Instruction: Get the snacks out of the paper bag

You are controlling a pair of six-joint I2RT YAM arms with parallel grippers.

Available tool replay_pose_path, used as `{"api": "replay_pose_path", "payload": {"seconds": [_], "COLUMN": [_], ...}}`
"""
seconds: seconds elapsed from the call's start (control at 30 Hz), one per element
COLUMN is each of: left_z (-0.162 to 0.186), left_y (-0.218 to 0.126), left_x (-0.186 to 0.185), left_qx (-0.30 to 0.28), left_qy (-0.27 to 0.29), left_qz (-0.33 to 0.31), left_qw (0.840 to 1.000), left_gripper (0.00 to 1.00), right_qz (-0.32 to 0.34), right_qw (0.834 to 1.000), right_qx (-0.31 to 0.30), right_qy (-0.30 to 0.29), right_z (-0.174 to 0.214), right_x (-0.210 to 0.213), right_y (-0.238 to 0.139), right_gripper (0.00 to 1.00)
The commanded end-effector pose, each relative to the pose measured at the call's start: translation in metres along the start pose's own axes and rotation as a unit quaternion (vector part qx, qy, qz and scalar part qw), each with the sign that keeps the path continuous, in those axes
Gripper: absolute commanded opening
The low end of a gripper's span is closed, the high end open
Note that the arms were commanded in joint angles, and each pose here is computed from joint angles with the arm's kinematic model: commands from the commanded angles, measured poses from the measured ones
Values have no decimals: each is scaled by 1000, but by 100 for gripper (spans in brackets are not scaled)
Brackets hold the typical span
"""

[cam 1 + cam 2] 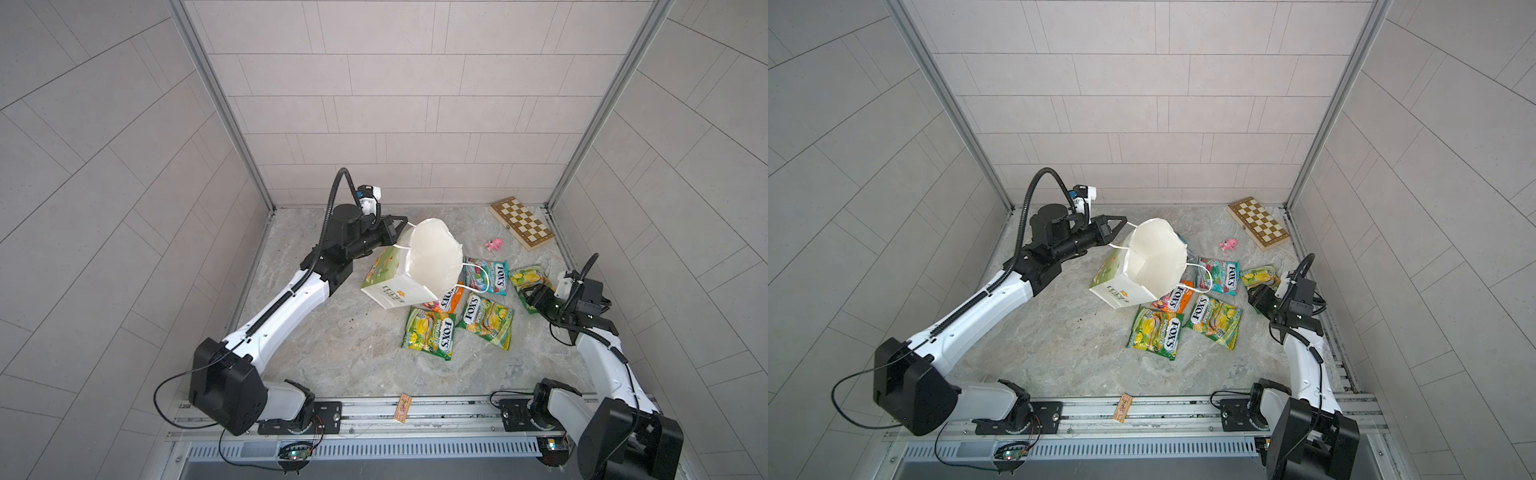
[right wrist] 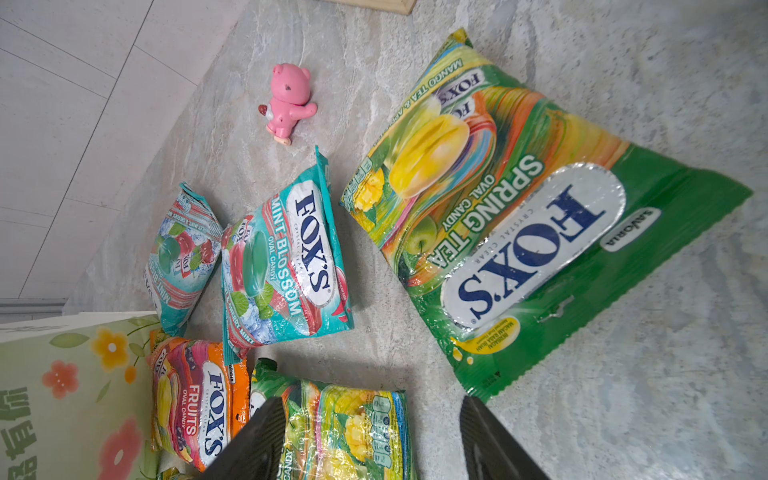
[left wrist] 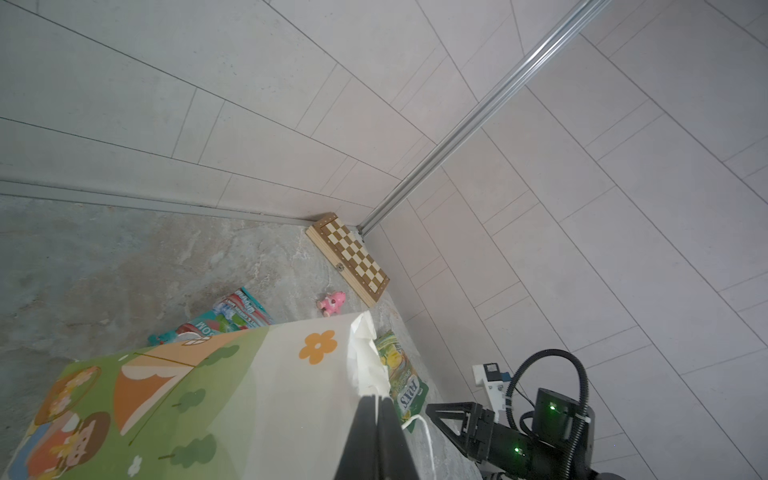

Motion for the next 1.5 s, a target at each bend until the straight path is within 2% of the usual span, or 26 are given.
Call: {"api": "replay_pose_path", "payload": {"seconds": [0.0, 0.17, 0.37, 0.63, 0.7, 0.77, 0.9, 1.0, 1.23, 1.4, 1.47], "left_z": [-7, -25, -35, -41, -42, -42, -44, -47, -54, -50, -46], "left_y": [7, 3, -24, -46, -52, -56, -62, -69, -97, -127, -138], "left_x": [24, 58, 93, 114, 116, 115, 113, 108, 84, 60, 55], "left_qx": [-6, -13, -47, -64, -70, -72, -70, -74, -62, -54, -62], "left_qy": [-6, -34, -44, -49, -48, -39, -21, 0, 77, 132, 135], "left_qz": [10, 3, -60, -116, -137, -149, -166, -177, -224, -255, -273], "left_qw": [1000, 999, 996, 990, 987, 985, 983, 981, 970, 957, 950], "left_gripper": [0, 0, 0, 1, 4, 11, 56, 77, 100, 100, 100], "right_qz": [-7, -7, -7, -7, -8, -8, -11, -13, -14, 0, 12], "right_qw": [1000, 1000, 1000, 1000, 1000, 1000, 1000, 1000, 1000, 999, 997], "right_qx": [-7, -8, -5, -3, -2, -3, -5, -4, -14, -38, -50], "right_qy": [-9, -9, -9, -8, -8, -8, -8, -10, -13, -39, -61], "right_z": [-5, -6, -5, -2, -2, -2, -3, -3, -2, -5, -6], "right_x": [6, 6, 6, 5, 5, 5, 6, 7, 7, 13, 15], "right_y": [-4, -5, -5, -5, -5, -5, -6, -6, -2, 5, 9], "right_gripper": [68, 68, 68, 68, 68, 68, 68, 68, 68, 68, 68]}}
Point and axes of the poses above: each gripper's point midway between its finger pads, its own y axis out along the fingers, its own x axis along the line the jaws close on, z = x × y, the point moved 10 cm from there along -y, back along the fingers
